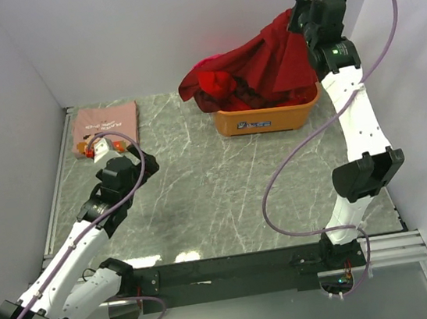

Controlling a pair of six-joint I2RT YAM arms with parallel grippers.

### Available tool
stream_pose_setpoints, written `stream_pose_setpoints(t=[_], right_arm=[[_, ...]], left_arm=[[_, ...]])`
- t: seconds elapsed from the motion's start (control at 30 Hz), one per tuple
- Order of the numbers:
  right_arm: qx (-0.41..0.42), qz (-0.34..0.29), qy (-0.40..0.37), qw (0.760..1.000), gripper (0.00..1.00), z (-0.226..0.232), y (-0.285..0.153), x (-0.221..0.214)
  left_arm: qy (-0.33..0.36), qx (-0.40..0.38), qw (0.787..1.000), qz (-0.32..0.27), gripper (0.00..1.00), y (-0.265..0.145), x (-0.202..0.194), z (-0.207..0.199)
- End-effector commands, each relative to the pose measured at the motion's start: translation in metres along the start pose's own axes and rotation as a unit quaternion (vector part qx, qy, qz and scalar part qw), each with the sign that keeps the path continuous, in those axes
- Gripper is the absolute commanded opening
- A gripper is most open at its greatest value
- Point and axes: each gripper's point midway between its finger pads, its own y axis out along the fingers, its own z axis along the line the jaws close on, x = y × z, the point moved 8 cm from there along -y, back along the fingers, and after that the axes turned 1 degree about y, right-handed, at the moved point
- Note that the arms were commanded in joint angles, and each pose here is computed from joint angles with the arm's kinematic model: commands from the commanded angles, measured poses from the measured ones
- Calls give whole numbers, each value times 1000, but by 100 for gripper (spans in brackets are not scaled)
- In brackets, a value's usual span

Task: Fold and stack the t-shirts
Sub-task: Grab the tshirt from the pile, then move the tshirt to the center of the board

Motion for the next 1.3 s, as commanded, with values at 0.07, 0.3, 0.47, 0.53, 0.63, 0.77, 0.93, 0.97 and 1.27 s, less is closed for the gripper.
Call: stream_pose_setpoints(t=[0.07,0.3,0.47,0.53,0.63,0.77,0.93,0.97,1.27], right_arm=[[-6,-113,-5,994,0,-2,-35,76],[-75,-195,11,978,0,-17,-68,126],[-139,-246,2,959,0,-32,-92,151],[-160,-255,-6,954,0,-37,-99,157],[-173,-263,-10,949,0,-41,-105,160],[-194,-301,4,934,0,-44,-118,176],[-102,-318,26,942,0,-27,-141,189],[-62,-298,13,953,0,-18,-142,185],[206,-205,50,956,0,69,-205,156]], left_arm=[[-10,-27,999,-14,99,-6,9,-7],[-9,-25,1000,-15,99,-7,10,-7],[-9,-27,999,-14,99,-8,10,-7],[-9,-27,1000,-12,99,-7,9,-6],[-10,-29,999,-11,99,-7,9,-7],[-8,-31,999,-5,99,-6,7,-8],[-11,-35,999,-2,100,-5,6,-9],[-11,-38,999,-1,99,-5,6,-10],[-20,-49,999,0,100,-13,11,-13]])
